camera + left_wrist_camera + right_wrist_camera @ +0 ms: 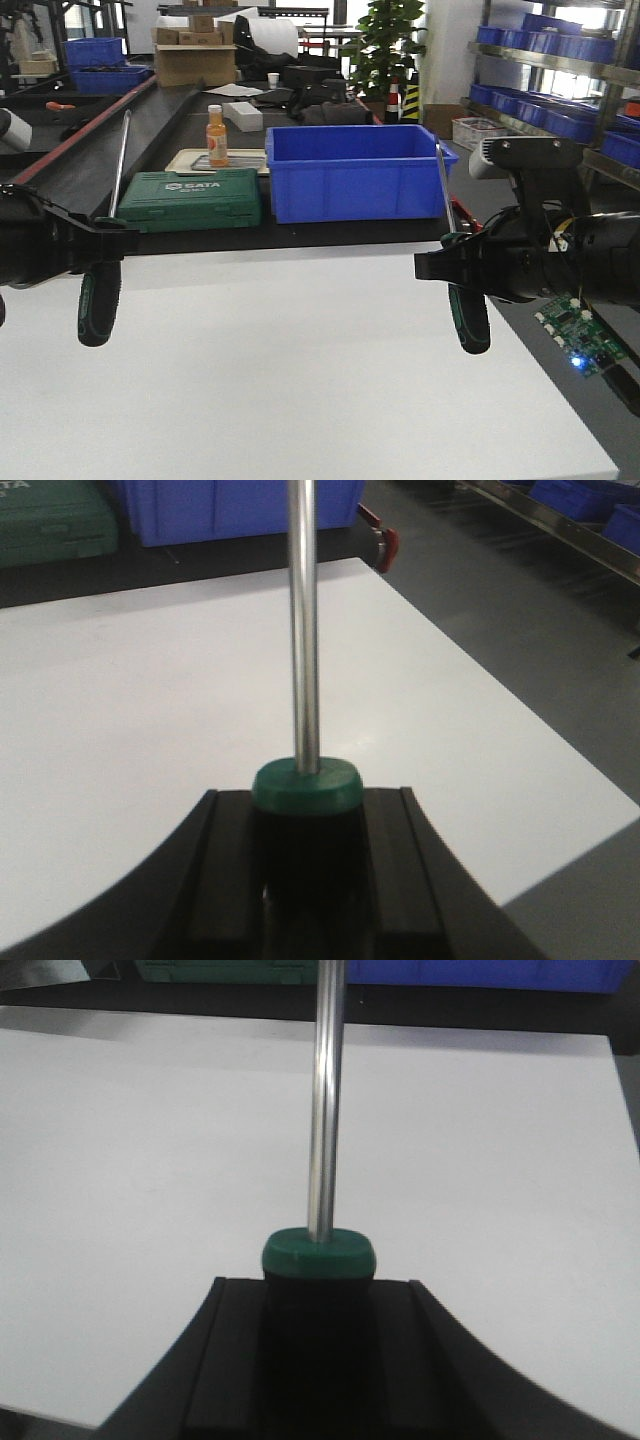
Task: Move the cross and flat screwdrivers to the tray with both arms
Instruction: 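Hold both screwdrivers upright while the base turns away from the table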
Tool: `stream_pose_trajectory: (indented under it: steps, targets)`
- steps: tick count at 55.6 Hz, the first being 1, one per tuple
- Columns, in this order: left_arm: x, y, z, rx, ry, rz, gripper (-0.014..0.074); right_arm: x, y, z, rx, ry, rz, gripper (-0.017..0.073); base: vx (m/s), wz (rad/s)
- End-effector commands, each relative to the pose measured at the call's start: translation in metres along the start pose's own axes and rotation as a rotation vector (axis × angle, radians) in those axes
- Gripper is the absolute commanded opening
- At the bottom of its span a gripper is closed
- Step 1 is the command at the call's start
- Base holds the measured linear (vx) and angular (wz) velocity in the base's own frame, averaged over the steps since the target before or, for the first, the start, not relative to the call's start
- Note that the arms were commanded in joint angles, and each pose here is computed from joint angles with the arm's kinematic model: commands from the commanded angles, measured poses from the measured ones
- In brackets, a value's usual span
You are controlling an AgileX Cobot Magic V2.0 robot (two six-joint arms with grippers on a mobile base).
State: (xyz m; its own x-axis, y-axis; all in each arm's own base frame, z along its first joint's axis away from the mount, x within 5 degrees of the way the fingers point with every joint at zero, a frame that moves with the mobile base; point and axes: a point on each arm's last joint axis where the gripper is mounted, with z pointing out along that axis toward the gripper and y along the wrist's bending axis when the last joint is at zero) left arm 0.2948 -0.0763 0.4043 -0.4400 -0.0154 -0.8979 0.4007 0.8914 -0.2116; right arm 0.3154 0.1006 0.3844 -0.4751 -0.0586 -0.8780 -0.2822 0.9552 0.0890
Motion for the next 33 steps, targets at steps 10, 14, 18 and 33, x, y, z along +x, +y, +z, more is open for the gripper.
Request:
stream_pose_trajectory:
  steps: [10,14,18,33]
  targets:
    - [-0.02,-0.007,-0.017,-0.005,-0.13,-0.017,0.0001,-0.031,0.003,-0.029,-0.024,-0.213,0.035,-0.0008,-0.22,-0.4]
    - [-0.02,-0.007,-0.017,-0.005,-0.13,-0.017,0.0001,-0.033,0.004,-0.038,-0.038,-0.227,0.065,-0.0008,-0.2,-0.43]
    - [-0.02,-0.007,-0.017,-0.005,-0.13,-0.017,0.0001,-0.035,0.006,-0.049,-0.056,-0.237,0.098,-0.0008,-0.19,-0.44]
    - [-0.02,-0.007,-0.017,-0.005,-0.13,-0.017,0.0001,-0.042,0.004,-0.083,-0.007,-0.307,-0.012,-0.0008,-0.18,-0.4]
